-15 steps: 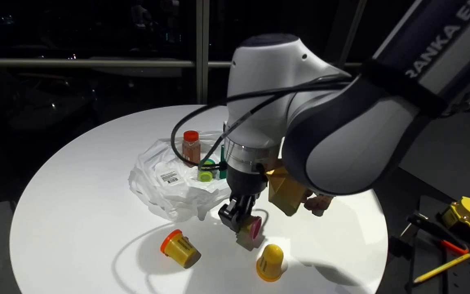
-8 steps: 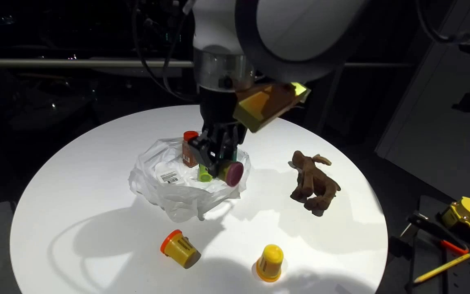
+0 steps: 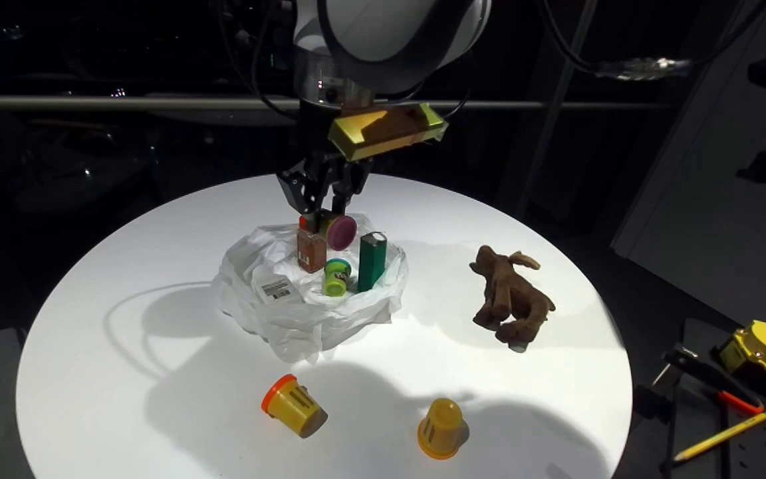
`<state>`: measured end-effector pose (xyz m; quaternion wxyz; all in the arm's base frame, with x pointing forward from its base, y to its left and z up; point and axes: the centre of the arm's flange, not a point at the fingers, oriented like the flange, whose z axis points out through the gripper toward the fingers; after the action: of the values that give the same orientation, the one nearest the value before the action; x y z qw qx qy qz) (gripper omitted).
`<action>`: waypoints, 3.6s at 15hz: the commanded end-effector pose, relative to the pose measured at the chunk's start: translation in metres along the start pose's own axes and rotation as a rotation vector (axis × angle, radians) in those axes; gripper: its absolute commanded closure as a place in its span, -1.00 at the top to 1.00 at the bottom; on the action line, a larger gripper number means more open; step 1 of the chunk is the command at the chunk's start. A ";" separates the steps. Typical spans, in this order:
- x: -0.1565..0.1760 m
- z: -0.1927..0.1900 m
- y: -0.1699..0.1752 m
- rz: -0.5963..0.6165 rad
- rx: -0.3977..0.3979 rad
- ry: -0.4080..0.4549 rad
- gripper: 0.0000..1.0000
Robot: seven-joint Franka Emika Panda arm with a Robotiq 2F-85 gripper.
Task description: Put the objects on the table into the plastic bag.
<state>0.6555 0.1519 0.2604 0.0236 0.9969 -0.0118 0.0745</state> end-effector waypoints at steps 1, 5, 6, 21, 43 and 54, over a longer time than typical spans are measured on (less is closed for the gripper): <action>0.054 0.041 -0.009 0.005 0.073 -0.047 -0.65; 0.069 0.084 -0.026 0.015 0.106 -0.086 -0.65; 0.071 0.090 -0.030 0.017 0.104 -0.086 0.01; 0.011 0.052 -0.076 0.135 0.049 -0.013 1.00; -0.112 0.087 -0.131 -0.053 0.047 -0.308 1.00; -0.114 0.127 -0.147 -0.175 0.061 -0.247 1.00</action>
<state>0.5559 0.2877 0.1149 0.0035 0.9960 0.0551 -0.0702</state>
